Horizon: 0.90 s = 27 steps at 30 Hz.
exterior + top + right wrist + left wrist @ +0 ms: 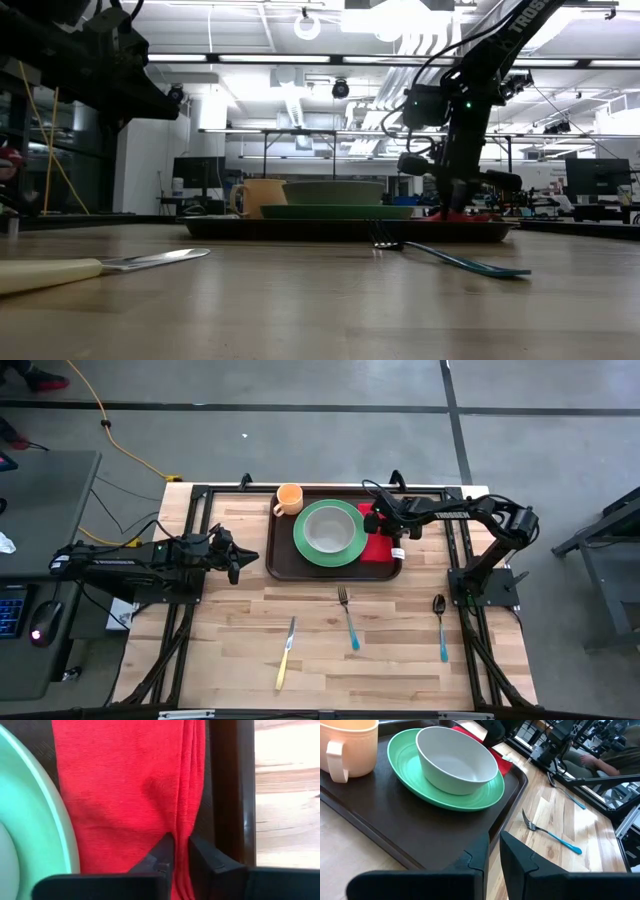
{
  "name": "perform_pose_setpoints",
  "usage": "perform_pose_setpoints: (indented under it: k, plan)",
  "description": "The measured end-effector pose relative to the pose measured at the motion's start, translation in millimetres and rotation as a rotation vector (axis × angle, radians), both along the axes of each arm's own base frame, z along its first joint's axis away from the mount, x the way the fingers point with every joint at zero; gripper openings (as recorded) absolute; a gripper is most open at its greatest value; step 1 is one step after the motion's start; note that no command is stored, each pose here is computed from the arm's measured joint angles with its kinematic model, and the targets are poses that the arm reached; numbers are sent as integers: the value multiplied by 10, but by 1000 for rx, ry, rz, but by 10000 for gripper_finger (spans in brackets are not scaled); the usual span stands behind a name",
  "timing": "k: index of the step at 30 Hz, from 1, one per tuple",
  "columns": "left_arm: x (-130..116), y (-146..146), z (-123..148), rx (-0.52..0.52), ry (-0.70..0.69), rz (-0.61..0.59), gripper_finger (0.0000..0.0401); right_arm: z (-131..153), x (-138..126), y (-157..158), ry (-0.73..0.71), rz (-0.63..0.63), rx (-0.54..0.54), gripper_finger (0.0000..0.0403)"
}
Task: Set up tray
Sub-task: Put the red napkin on the brown serving tray to the right of the green plate
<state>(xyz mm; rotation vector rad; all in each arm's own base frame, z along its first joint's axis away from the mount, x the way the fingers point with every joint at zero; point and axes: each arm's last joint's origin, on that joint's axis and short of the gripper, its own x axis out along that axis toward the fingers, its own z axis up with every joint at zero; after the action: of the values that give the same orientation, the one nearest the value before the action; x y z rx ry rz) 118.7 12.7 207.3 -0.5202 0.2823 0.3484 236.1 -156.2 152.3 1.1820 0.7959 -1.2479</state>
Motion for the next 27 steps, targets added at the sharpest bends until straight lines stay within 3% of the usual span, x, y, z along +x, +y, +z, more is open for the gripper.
perform_pose_setpoints:
  k: [11,27]
  plan:
    - [0,0,0,0,0,0,76,0,-17,-25,-2,-5,4,93]
    - [0,0,0,-1,-1,0,76,36,-62,-9,16,47,27,77]
